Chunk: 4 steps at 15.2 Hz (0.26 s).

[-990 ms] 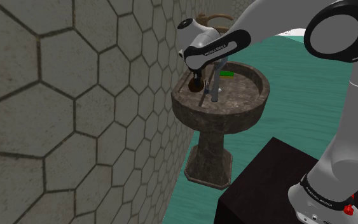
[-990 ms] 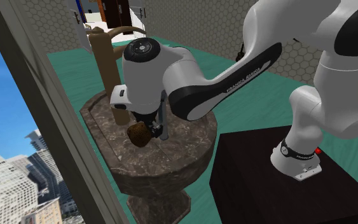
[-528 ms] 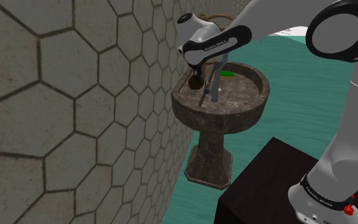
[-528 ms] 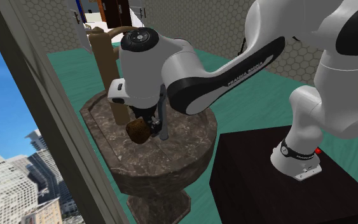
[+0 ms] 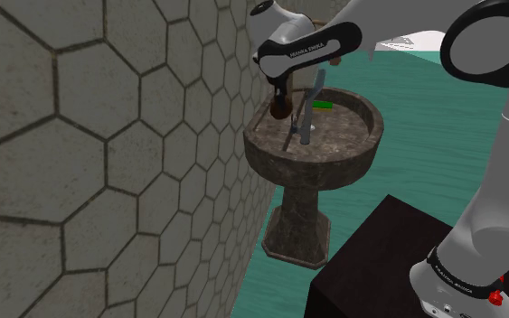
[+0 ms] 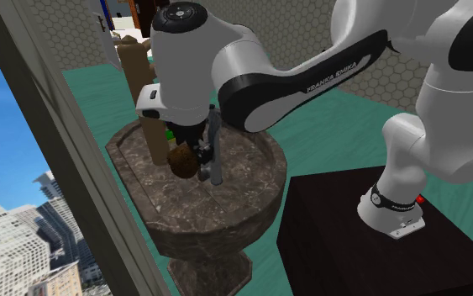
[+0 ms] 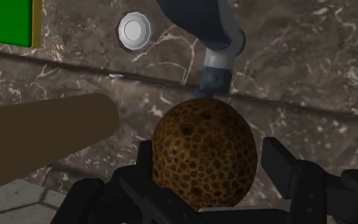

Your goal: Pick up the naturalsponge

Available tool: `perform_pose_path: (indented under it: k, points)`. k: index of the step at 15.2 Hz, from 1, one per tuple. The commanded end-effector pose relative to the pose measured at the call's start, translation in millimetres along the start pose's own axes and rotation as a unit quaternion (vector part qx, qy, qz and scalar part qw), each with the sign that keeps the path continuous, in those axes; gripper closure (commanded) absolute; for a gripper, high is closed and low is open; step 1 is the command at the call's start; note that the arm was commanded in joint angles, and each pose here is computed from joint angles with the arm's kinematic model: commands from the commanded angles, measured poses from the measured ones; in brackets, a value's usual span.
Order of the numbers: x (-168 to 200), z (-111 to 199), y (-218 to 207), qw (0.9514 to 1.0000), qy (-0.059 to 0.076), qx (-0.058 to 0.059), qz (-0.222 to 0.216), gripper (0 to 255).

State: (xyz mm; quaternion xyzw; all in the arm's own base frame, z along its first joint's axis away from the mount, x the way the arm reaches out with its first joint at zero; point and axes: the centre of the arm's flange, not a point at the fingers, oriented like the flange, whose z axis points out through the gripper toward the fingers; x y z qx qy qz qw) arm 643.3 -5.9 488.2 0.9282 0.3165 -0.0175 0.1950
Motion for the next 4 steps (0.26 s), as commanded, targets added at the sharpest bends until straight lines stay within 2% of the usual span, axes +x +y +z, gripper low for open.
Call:
perform_pose_path:
  k: [1,4]
  points:
    - [-3.9,-10.8,4.3,1.0,0.0,0.0,0.0,255]
    - [-4.9,-16.5,6.5,1.0,0.0,0.0,0.0,255]
